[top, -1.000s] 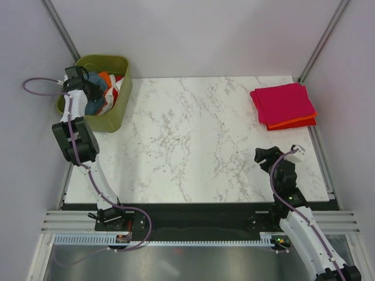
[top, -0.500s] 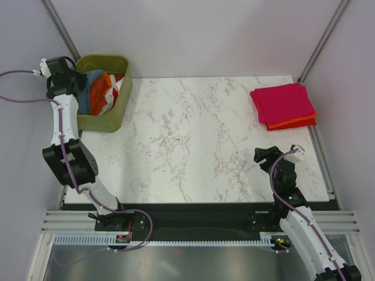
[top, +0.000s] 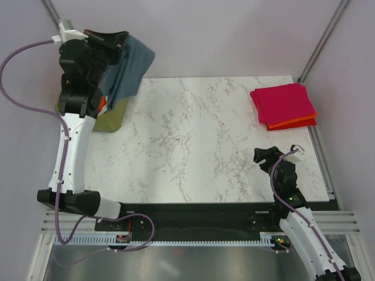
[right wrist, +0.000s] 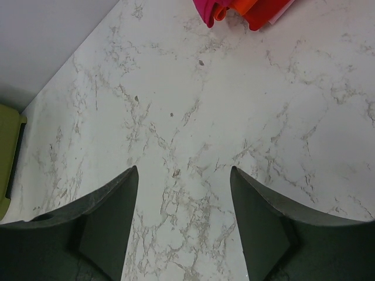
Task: Fold and stack the t-shirts
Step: Move the tshirt to the center of the board
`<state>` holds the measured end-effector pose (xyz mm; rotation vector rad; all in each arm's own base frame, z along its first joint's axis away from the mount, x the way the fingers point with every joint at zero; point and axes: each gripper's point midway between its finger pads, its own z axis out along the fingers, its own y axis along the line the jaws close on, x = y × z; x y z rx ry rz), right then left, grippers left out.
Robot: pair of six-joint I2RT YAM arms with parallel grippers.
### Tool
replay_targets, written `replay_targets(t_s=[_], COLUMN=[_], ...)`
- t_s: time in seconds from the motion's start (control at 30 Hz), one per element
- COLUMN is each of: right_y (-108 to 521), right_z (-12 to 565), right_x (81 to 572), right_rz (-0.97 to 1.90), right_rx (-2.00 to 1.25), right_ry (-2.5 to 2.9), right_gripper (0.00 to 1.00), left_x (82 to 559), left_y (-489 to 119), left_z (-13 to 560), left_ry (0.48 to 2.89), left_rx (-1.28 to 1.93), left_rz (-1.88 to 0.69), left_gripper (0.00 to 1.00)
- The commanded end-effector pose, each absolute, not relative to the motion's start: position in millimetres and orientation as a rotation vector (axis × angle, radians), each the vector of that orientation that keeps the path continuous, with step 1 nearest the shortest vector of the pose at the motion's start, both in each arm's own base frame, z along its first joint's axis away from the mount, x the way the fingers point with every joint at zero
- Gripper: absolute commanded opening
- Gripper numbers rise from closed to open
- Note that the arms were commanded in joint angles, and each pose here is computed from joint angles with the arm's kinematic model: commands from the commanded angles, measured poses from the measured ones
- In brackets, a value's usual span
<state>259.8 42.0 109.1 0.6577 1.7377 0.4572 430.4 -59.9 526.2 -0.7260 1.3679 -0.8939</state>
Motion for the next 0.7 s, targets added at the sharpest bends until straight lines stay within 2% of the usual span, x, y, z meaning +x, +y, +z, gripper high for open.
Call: replay_targets(t_s=[0.0,0.13,0.2,0.27,0.33,0.37,0.4,0.47,0.5,0.53,0.6,0.67], right_y=[44.6,43.4,42.7,42.4,40.7,39.6,37.0,35.8,35.0,36.8,39.8,46.9], right_z=[116.5,118.8,121.6,124.2,119.5,120.2,119.3,122.9,121.8,121.8,122.1,123.8], right_x=[259.7,259.2,259.1,259.1,257.0,256.9,256.2,255.5,255.2,255.0,254.9,254.8], right_rz=[0.467,0.468,0.468,0.469,0.454,0.449,0.435,0.434,0.43,0.442,0.454,0.483], right_rx=[0.626,0.627,0.624,0.621,0.627,0.631,0.642,0.651,0.654,0.65,0.628,0.584], right_ry=[1.73,1.714,1.702,1.692,1.71,1.707,1.708,1.699,1.701,1.701,1.702,1.715], right_gripper=[0.72,0.72,0.72,0.72,0.72,0.73,0.73,0.75,0.75,0.76,0.77,0.79], left_x=[345.2,315.7,314.2,316.7,344.6,333.2,348.1,342.7,343.1,338.3,324.3,311.9], left_y=[-145.8,-222.8,-234.9,-221.1,-210.3,-194.6,-195.6,-177.1,-175.0,-171.5,-164.9,-163.9], left_z=[637.3,648.2,638.6,625.5,549.0,539.6,462.3,407.7,339.0,312.9,248.0,217.4], left_ry=[1.158,1.19,1.224,1.221,1.327,1.298,1.415,1.438,1.557,1.607,1.761,1.861], left_rx=[-0.535,-0.432,-0.411,-0.471,-0.633,-0.706,-0.784,-0.882,-0.914,-0.91,-0.869,-0.773], left_rz=[-1.282,-1.487,-1.489,-1.426,-1.271,-1.284,-1.187,-1.108,-1.007,-0.958,-0.823,-0.758], left_gripper=[0.02,0.02,0.02,0.02,0.02,0.03,0.05,0.47,0.69,0.99,1.0,1.0])
